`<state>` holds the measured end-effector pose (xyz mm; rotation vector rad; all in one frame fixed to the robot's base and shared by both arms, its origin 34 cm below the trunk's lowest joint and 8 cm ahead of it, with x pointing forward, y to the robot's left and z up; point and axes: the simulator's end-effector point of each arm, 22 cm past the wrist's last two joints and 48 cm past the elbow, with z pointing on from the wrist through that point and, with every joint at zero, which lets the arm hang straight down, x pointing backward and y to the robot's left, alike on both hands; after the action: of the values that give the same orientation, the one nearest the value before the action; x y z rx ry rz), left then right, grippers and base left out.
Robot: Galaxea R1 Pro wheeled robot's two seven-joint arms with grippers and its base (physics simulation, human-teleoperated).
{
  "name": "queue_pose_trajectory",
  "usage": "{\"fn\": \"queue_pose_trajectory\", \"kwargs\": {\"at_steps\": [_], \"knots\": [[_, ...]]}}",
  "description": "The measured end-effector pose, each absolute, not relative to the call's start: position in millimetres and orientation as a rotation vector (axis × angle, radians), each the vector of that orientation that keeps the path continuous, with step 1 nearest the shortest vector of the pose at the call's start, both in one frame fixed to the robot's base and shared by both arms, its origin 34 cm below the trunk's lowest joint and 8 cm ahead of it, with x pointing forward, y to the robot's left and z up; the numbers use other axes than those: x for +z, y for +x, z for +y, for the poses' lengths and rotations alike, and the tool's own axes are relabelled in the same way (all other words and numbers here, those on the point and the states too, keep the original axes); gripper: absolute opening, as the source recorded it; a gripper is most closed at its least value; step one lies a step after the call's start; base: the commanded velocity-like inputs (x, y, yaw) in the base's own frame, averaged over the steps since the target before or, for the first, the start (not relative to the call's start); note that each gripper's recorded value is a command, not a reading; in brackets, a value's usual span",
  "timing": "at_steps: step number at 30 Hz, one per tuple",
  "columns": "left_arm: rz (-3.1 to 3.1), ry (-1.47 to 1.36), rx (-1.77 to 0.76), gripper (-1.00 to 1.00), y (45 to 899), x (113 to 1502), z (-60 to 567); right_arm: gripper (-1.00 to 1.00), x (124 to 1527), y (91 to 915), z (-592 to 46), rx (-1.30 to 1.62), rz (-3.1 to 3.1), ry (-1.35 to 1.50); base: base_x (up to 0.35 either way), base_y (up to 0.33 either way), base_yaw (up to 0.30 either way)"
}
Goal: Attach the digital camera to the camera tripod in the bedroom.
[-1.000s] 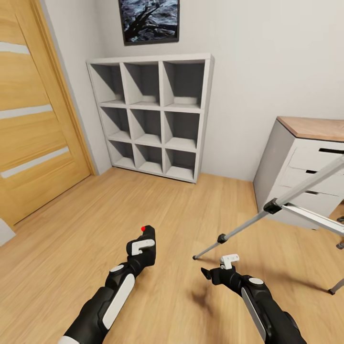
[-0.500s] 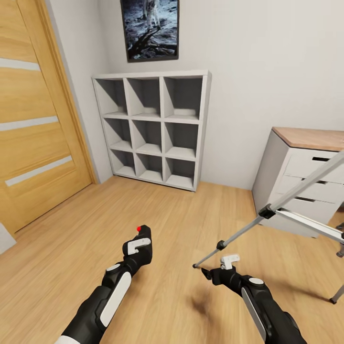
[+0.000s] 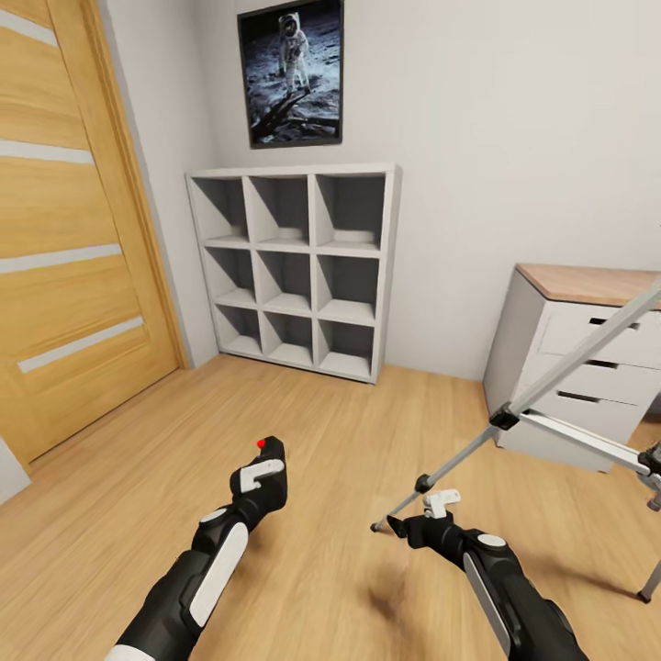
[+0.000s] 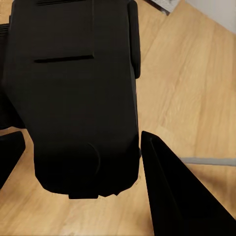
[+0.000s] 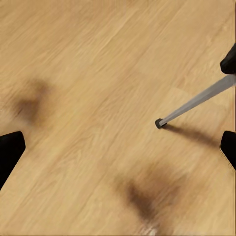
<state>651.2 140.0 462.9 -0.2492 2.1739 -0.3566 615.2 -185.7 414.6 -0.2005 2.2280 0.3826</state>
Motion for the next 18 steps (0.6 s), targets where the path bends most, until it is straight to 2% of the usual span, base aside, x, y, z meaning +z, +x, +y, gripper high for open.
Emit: {"fn": "queue_pose_trajectory", "kwargs": {"at_steps": [6,18], "knots": [[2.2,-0.339,-0.333,-1.0,646.5,449.6,165.5,1.0,425.6,618.5,-190.3,0.348,2.209,-0.186,0.0,0.0,0.0],[2.183,-0.363,-0.331,-1.0,643.9,462.5,174.0,1.0,441.2,626.4,-214.9,0.199,2.17,-0.114,0.0,0.0,0.0]]}}
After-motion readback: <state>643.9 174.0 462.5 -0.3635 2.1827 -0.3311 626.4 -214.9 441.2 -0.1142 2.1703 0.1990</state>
